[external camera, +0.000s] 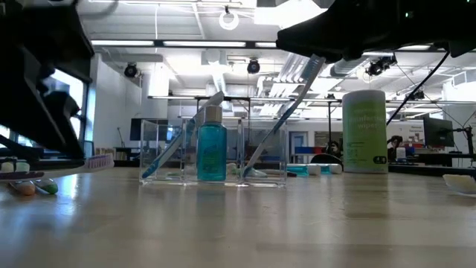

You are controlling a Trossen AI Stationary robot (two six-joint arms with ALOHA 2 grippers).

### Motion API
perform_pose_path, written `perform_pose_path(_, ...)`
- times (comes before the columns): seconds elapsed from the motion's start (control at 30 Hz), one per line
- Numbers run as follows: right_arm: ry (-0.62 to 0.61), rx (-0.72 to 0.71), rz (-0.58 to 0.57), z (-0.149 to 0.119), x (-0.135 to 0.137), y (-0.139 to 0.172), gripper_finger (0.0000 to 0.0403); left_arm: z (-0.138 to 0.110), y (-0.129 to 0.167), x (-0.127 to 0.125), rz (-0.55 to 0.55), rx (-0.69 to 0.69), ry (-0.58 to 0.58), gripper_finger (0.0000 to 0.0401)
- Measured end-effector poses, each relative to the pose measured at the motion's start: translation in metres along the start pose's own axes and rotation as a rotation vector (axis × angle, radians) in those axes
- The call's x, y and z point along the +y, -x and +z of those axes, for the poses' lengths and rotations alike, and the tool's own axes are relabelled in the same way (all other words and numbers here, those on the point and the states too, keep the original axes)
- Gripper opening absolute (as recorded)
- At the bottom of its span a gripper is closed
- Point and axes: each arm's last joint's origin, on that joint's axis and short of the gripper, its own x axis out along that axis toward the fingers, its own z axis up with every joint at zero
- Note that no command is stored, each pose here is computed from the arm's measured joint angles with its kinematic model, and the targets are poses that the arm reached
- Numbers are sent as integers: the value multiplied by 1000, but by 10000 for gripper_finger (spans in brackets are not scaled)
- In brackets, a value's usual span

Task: Pick & Place toothbrushing station
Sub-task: Put the green toothbrush into the right side of the transparent organizer

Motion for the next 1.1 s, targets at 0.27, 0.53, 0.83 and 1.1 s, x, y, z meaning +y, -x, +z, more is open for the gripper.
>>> perform_pose_path(0.27,5,1,-1,0,-1,-1,170,8,-9,14,-35,152,116,200)
perform_pose_path(0.53,79,2,-4,0,-2,-1,171,14,-14,25,-3,195,170,200)
perform_pose_path(0.83,32,32,-1,-4,-2,-1,166,16,-16,29,-21,235,159,200)
perform_pose_path(1.1,-2,36,-1,-4,-2,-1,166,20,-15,28,-53,228,103,200)
